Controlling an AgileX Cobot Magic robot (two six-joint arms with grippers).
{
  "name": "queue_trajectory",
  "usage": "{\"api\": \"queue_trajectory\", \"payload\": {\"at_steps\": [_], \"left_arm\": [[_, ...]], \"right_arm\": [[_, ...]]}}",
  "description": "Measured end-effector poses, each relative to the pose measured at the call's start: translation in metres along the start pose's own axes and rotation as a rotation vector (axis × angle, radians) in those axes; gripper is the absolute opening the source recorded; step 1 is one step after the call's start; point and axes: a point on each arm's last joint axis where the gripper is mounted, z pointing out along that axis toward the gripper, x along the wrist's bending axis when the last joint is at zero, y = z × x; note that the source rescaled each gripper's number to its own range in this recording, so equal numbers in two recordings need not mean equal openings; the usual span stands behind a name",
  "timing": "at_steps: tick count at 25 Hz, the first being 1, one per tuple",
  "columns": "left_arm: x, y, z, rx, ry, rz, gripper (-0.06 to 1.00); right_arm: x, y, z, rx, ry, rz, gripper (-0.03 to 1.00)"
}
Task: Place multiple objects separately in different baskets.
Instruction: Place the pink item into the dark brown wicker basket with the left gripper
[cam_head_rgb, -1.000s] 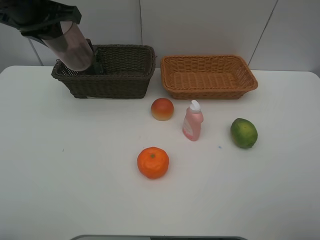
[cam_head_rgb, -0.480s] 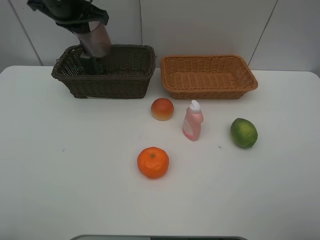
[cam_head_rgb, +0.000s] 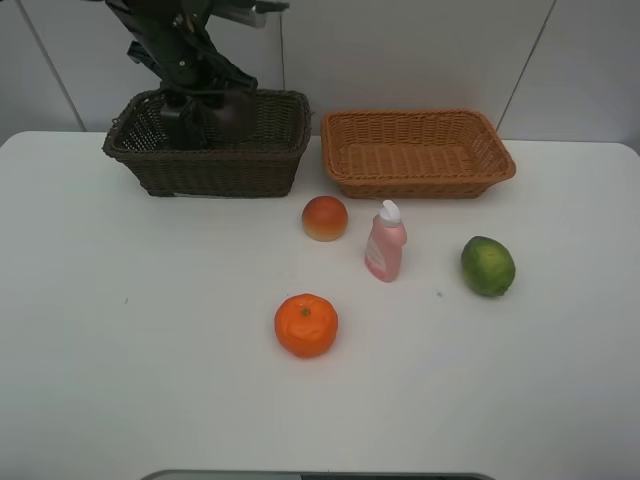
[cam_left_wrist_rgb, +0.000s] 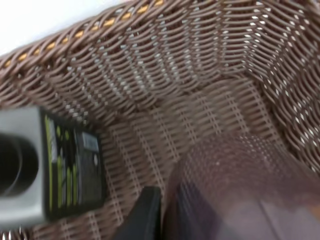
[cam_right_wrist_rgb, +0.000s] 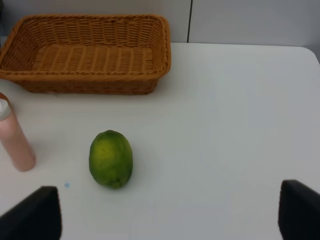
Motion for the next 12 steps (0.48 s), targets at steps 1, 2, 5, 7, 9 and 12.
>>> {"api": "queue_trajectory", "payload": {"at_steps": [1,2,5,7,9,12], "left_arm": [[-0.001,-0.001,0.005,-0.006,-0.001,0.004,0.01],[-0.002,-0.003,0.011,-0.009,-0.003,0.008,0.01],[-0.003,-0.005,0.021,-0.019,-0.008,0.011,0.01],[-0.004,-0.007,0.026,-0.014,-0.009,0.012,0.01],[-0.005,-0.009,0.030,-0.005,-0.010,0.013,0.01],[-0.005,-0.013,0.036,0.012,-0.010,0.014,0.01]], "right_arm": [[0.000,0.000,0.000,0.000,0.000,0.000,0.86],[0.000,0.000,0.000,0.000,0.000,0.000,0.86],[0.000,0.000,0.000,0.000,0.000,0.000,0.86],[0.000,0.000,0.000,0.000,0.000,0.000,0.86],[0.000,0.000,0.000,0.000,0.000,0.000,0.86],[0.000,0.000,0.000,0.000,0.000,0.000,0.86]]}}
